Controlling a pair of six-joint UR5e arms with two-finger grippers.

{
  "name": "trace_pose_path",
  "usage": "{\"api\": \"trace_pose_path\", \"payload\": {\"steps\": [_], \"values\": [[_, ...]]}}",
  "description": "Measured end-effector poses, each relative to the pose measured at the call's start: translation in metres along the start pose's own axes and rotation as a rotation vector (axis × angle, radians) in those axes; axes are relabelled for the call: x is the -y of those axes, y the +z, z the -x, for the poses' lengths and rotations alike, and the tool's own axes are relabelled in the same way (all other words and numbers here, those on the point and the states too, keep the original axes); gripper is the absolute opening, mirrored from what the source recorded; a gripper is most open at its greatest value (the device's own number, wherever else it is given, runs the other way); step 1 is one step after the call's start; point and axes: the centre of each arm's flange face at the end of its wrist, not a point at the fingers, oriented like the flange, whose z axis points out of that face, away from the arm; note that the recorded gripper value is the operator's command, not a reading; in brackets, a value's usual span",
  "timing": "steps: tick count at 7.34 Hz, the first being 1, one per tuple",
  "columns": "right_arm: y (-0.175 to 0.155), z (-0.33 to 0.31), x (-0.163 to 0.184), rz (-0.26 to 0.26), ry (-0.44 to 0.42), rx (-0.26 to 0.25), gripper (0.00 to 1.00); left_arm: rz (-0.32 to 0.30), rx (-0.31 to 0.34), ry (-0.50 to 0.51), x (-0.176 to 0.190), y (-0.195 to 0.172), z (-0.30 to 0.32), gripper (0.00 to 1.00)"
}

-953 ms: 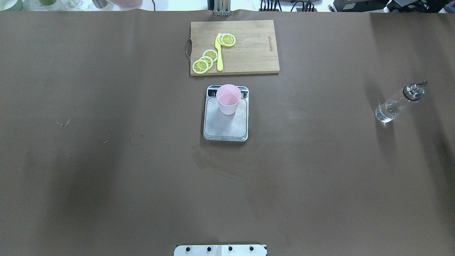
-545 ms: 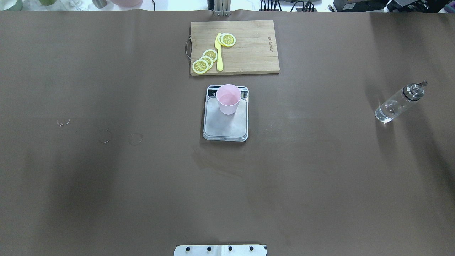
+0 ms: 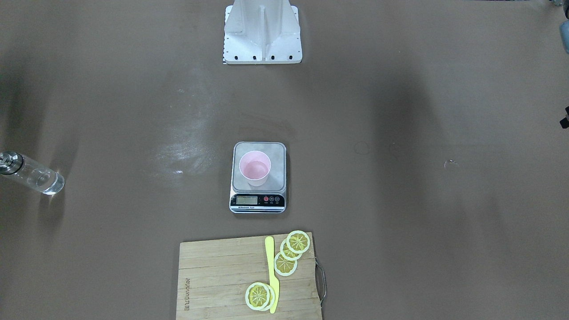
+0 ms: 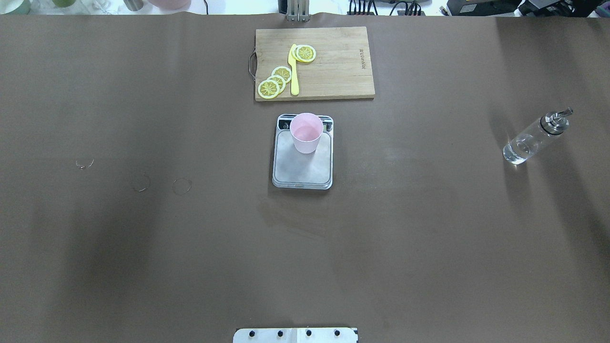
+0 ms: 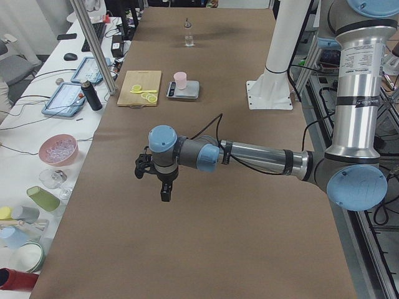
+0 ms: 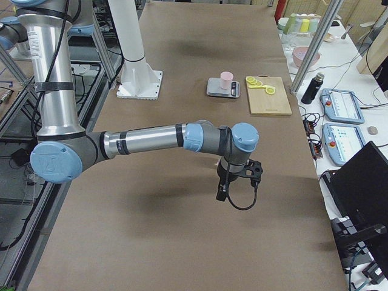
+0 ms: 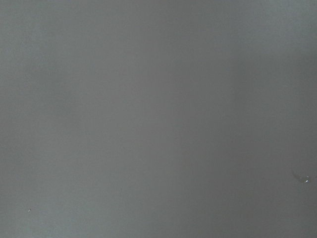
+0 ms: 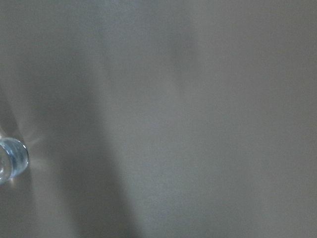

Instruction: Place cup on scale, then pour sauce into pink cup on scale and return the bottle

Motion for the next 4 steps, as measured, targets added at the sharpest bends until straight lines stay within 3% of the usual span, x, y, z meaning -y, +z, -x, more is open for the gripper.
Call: {"api": "trace_pose_path", "payload": {"steps": [4], "values": [[0.0011,-0.0213,-0.0079,-0.015,-0.008,-0.017,1.00,0.000,0.000,0.000,-0.0001,0.0001,0.0001,0.98]]}}
